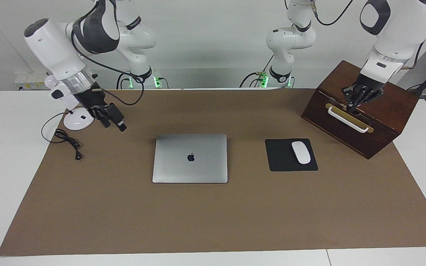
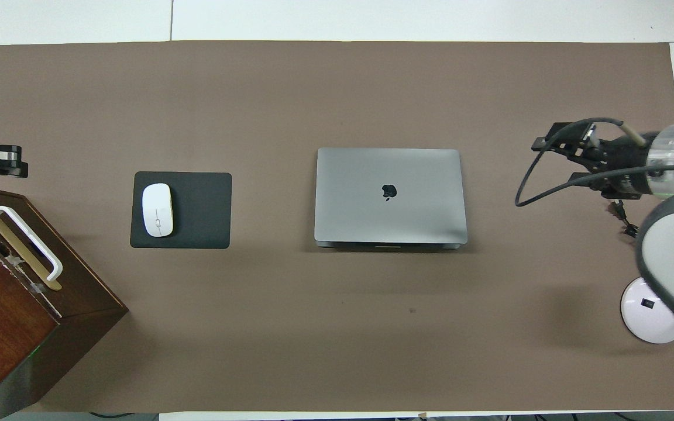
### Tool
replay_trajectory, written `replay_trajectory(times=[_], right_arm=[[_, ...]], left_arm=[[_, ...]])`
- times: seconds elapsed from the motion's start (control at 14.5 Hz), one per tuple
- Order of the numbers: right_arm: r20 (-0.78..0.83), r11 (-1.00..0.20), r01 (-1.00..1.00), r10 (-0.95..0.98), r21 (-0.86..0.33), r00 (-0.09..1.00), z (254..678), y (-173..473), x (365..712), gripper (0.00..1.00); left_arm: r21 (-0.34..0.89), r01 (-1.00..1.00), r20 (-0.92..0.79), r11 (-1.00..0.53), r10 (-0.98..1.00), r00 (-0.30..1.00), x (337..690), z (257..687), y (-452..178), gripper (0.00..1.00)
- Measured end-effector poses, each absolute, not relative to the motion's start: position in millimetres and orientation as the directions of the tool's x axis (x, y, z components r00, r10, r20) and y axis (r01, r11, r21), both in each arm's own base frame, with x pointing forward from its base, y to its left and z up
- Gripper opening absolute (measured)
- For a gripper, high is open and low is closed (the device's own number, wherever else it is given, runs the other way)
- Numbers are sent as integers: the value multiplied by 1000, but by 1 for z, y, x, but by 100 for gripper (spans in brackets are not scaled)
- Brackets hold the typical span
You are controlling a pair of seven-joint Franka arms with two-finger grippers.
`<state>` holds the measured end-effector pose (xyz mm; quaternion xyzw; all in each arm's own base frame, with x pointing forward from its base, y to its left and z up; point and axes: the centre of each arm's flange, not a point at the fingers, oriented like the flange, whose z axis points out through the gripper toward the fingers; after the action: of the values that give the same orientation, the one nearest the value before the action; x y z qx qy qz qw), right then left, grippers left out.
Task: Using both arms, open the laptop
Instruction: 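Move the right gripper to the laptop lid while the left gripper approaches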
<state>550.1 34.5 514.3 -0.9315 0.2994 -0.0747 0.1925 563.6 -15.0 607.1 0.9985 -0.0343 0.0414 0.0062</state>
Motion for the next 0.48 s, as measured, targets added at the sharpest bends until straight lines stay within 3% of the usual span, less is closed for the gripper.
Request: replay_trajectory(times=[0.48], right_arm=[[-17, -606, -624, -711, -494, 703, 448, 109, 499, 100]], left_arm=[[40, -216, 238, -976, -201, 950, 551, 555, -79, 1]])
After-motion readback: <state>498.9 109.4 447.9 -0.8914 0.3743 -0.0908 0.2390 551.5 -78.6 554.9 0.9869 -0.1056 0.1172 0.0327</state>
